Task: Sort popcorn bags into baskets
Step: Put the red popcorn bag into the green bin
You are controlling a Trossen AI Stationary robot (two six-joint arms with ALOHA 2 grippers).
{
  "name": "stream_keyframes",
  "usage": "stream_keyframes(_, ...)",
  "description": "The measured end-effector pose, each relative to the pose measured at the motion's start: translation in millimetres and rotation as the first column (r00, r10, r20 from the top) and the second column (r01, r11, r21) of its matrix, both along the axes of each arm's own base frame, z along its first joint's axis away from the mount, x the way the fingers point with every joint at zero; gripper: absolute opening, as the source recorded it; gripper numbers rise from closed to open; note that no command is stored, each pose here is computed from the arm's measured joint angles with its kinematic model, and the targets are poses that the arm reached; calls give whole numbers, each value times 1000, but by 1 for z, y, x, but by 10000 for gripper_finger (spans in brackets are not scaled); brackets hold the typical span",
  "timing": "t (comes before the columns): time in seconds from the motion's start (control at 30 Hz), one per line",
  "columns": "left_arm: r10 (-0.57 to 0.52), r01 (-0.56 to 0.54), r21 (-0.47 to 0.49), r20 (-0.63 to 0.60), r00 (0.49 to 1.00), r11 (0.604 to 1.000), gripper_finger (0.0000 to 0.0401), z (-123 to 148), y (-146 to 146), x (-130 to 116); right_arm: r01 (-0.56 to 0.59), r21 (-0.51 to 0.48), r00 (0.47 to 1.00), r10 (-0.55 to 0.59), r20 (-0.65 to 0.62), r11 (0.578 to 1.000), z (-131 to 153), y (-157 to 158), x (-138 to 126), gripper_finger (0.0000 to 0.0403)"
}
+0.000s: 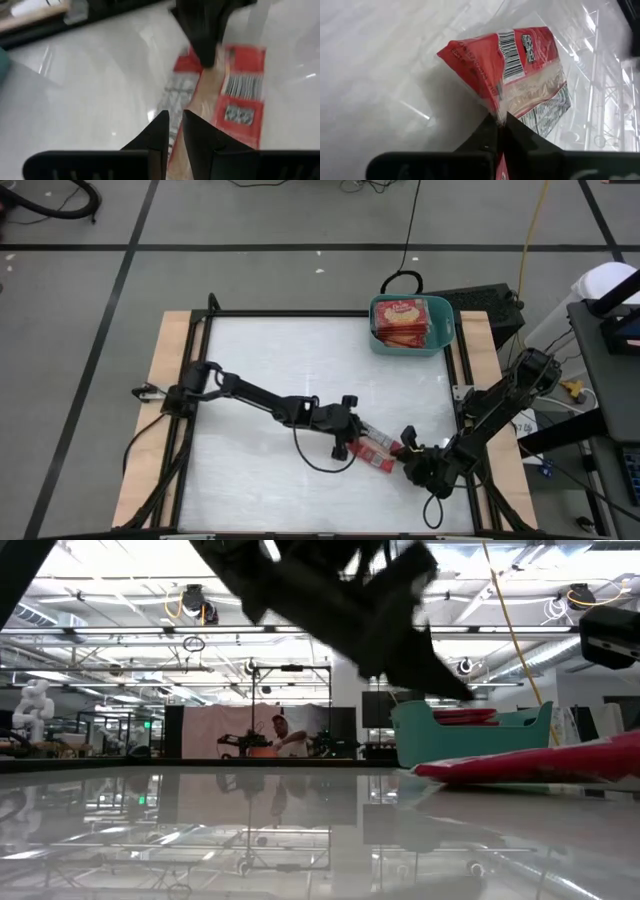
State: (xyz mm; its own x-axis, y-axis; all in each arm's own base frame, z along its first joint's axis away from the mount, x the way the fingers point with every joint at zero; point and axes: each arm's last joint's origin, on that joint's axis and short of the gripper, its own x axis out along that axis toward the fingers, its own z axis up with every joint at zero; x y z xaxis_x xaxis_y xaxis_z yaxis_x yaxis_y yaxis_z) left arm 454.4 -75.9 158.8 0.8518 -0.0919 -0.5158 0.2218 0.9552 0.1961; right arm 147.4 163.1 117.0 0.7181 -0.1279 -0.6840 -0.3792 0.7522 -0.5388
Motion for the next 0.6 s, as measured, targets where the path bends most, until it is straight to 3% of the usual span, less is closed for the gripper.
stream_keyframes(0.17, 3, -4, 12, 15, 1000, 1000, 61, 31, -6, -10, 24, 50, 999, -25, 20, 998, 5, 0, 0, 2)
stream_keyframes(0.37, -80, 80, 61, 2, 997, 995, 68, 35, -30, -19, 50, 139, 995, -61, 74, 989, 23, -5, 1, 1)
stream_keyframes(0.47, -108, 106, 93, 17, 994, 990, 92, 36, -46, -22, 92, 190, 990, -110, 86, 977, 31, -10, 2, 0)
stream_keyframes(0.6, -49, 46, 115, 23, 999, 992, 146, 35, -58, -26, 114, 253, 984, -144, 104, 961, 40, -14, 3, 0)
